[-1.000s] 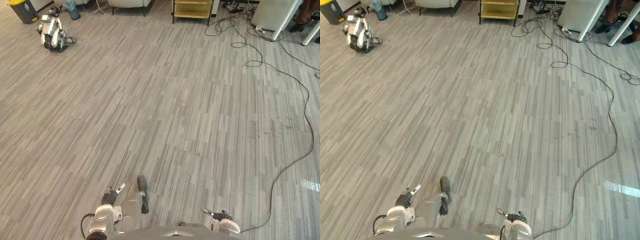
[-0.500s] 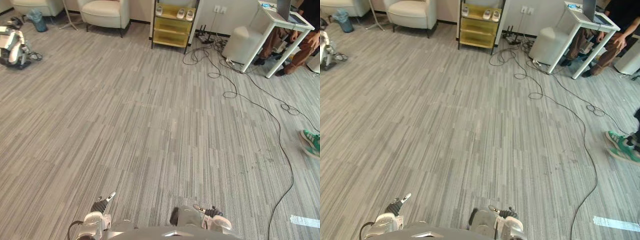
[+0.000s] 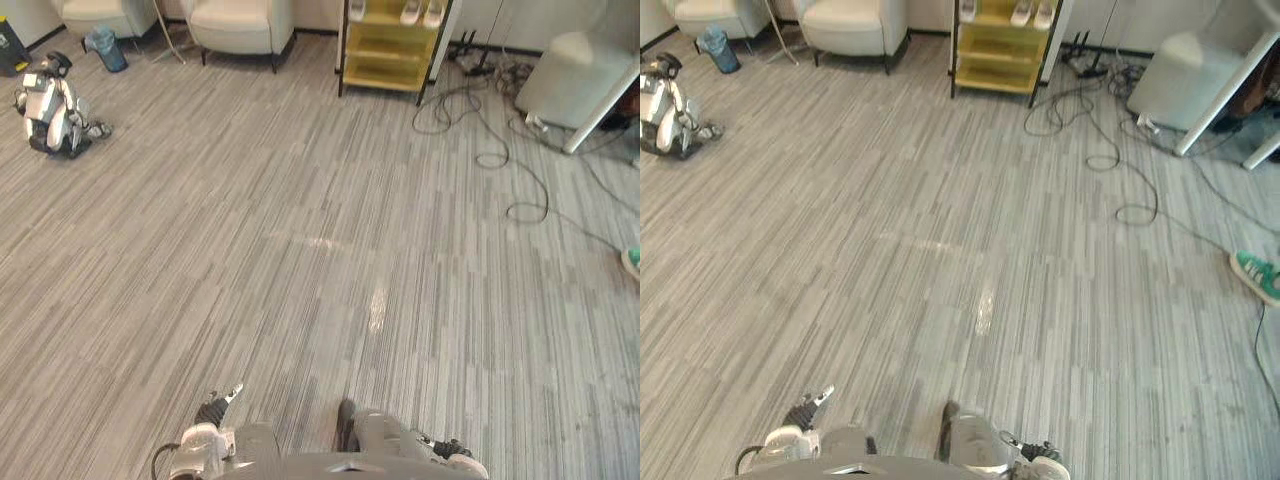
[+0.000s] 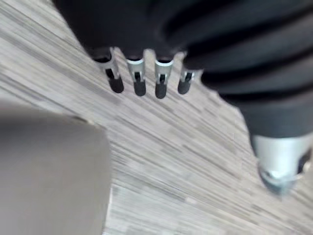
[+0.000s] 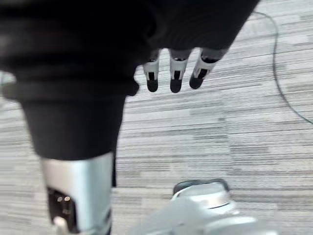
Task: Pick up cushions and gather them together orderly.
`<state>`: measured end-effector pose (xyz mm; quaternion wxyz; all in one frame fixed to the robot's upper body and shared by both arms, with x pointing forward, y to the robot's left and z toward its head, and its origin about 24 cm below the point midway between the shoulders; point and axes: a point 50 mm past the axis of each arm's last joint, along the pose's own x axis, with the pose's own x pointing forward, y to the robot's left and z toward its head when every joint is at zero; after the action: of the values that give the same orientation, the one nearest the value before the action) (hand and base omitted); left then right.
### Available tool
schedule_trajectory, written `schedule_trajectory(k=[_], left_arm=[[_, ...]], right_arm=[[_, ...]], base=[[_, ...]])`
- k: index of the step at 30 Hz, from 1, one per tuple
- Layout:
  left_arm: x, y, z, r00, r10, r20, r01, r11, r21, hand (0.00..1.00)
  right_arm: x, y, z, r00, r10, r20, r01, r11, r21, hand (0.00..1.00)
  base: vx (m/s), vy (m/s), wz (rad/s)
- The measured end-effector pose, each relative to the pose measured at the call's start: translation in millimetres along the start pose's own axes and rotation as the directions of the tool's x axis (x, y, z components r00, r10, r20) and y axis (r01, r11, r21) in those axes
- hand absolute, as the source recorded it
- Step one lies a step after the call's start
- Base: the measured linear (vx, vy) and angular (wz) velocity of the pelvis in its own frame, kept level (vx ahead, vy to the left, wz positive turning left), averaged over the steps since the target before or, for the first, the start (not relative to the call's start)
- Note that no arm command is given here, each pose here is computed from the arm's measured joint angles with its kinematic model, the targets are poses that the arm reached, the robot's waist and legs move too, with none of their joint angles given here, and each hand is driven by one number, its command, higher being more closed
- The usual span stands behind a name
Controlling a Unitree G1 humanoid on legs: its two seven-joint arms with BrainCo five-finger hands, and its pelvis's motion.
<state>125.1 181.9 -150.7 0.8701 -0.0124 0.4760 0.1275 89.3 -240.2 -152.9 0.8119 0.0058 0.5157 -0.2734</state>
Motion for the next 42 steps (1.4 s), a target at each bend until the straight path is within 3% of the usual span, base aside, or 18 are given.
schedule_trajectory(k=[7, 11, 19, 26, 29, 32, 42], left_arm=[[1.4, -7.9, 13.4, 0.998, -0.026, 0.053, 0.025, 0.999, 0.023, 0.0], [3.4, 3.2, 18.4, 0.998, -0.004, 0.068, 0.002, 1.0, 0.022, 0.0], [4.4, 20.8, 1.3, 0.999, 0.026, -0.02, -0.023, 0.992, 0.125, 0.0], [1.7, 25.9, -11.6, 0.997, 0.039, -0.061, -0.03, 0.99, 0.14, 0.0], [-3.3, 37.2, -27.3, 0.993, 0.066, -0.1, -0.049, 0.985, 0.163, 0.0], [-8.9, 23.0, -46.1, 0.987, 0.038, -0.159, -0.011, 0.986, 0.163, 0.0], [-7.4, 19.2, -41.6, 0.989, 0.011, -0.147, 0.02, 0.977, 0.213, 0.0]], right_arm=[[1.9, 6.7, 11.8, 1.0, 0.008, 0.017, -0.009, 0.999, 0.038, 0.0], [-1.8, 31.1, 11.0, 0.997, 0.072, 0.002, -0.072, 0.997, 0.04, 0.0], [-1.5, 25.1, 9.3, 0.997, 0.075, 0.022, -0.075, 0.997, 0.008, 0.0], [1.3, 15.7, 12.7, 0.999, 0.047, 0.024, -0.048, 0.999, 0.022, 0.0], [-1.8, 9.4, -10.0, 0.998, 0.034, -0.046, -0.034, 0.999, 0.01, 0.0], [1.1, -5.6, -7.2, 0.999, -0.001, -0.036, 0.001, 1.0, -0.006, 0.0], [-0.3, -10.6, -16.9, 0.998, -0.021, -0.061, 0.021, 1.0, -0.004, 0.0]], base=[[0.52, 0.106, -0.19], [0.6, 0.292, -0.25], [0.49, 0.173, -0.09], [0.37, -0.044, 0.18], [0.34, -0.196, 0.38], [0.41, -0.279, 0.12], [0.24, -0.092, -0.02]])
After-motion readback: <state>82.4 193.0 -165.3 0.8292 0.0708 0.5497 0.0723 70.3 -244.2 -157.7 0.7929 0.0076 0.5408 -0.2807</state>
